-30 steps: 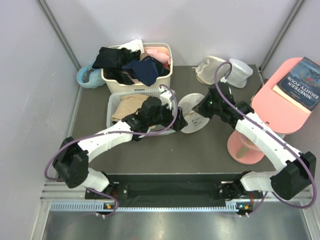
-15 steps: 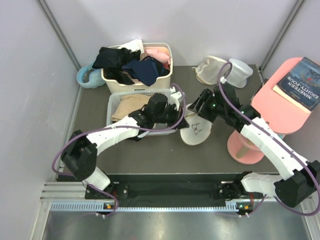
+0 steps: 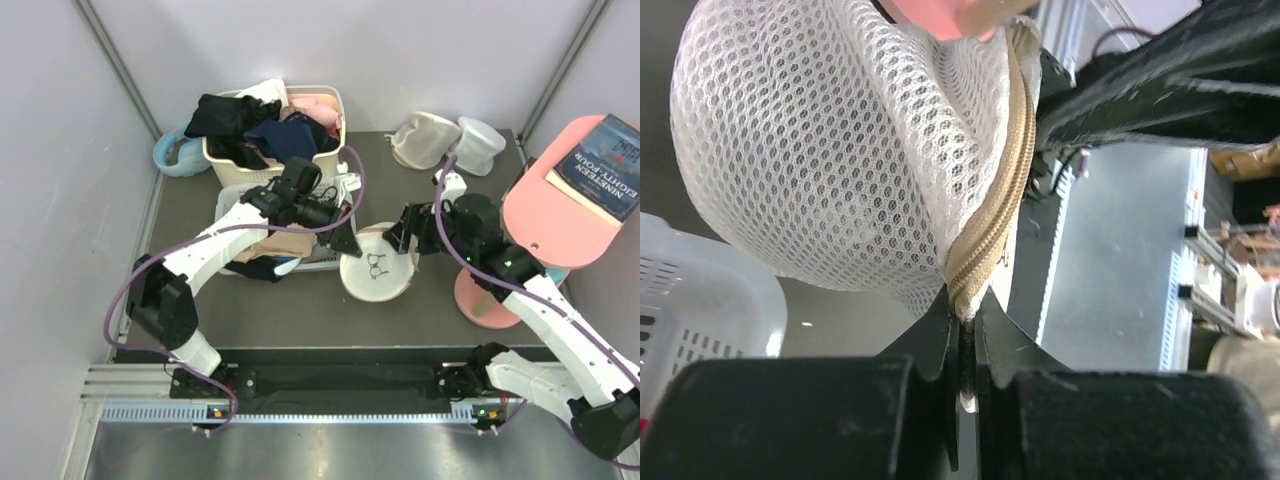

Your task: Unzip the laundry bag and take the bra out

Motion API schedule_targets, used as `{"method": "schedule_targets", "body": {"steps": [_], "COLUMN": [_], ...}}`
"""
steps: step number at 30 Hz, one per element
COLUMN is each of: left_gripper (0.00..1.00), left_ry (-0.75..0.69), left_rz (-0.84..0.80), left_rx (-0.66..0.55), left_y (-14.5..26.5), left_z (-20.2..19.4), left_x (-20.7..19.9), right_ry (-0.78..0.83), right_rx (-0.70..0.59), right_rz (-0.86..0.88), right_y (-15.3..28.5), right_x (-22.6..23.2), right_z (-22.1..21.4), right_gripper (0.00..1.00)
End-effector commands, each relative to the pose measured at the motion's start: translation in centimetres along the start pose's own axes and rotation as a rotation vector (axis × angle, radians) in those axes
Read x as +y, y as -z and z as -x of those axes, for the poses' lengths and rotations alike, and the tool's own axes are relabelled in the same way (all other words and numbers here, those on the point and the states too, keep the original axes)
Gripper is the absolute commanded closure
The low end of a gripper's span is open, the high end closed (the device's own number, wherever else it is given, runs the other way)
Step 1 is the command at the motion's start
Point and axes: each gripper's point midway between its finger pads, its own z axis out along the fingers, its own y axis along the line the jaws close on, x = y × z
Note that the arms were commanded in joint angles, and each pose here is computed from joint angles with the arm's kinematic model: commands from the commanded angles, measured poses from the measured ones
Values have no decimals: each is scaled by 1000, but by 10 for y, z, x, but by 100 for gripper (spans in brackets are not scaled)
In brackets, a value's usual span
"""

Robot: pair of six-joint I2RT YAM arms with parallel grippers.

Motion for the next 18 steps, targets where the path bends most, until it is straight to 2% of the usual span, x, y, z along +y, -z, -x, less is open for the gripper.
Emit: {"method": "schedule_targets", "body": {"steps": [1, 3, 4, 5, 6, 7, 8, 9, 10, 11, 12, 13, 15, 16, 18], "left_gripper": [100, 100, 100, 84, 72, 60, 46, 17, 7, 1, 1, 1, 1, 1, 1], "left_ry": [-48, -66, -63, -55, -51, -56, -9, -10, -18, 26, 67, 45, 156, 190, 252], "left_rz": [-111, -114, -108, -93, -36, -5, 23, 91, 118, 143, 197, 218, 270, 326, 355], "left_rx": [79, 82, 80, 78, 71, 58, 41, 7, -35, -66, -81, -153, -180, -252, -267], "left_y": [10, 12, 13, 14, 14, 18, 20, 19, 24, 24, 24, 29, 28, 36, 38], "left_z": [-5, -3, -2, -2, 1, 3, 7, 11, 17, 19, 11, 23, 7, 13, -5], "left_x": [-24, -24, -22, -19, -10, -5, -4, 10, 8, 9, 21, 18, 28, 31, 35], "right_ry": [141, 147, 140, 135, 130, 109, 93, 85, 53, 16, -51, -83, -182, -219, -298], "right_rx": [-46, 7, 43, 58, 70, 84, 85, 75, 50, 15, 0, -23, -48, -47, -54], "right_rz": [205, 296, 313, 345, 347, 321, 286, 270, 238, 161, 122, 84, 16, -14, -62], "right_y": [-10, -13, -19, -19, -20, -23, -22, -22, -20, -22, -21, -20, -21, -22, -28], "right_x": [31, 46, 48, 54, 54, 51, 46, 45, 42, 30, 26, 21, 12, 7, -2], "right_z": [11, 3, -3, -3, -4, -5, -4, -2, 4, 9, 12, 16, 19, 16, 11], "right_gripper": [18, 31, 46, 56, 73, 100, 100, 100, 100, 100, 100, 100, 100, 100, 100]}}
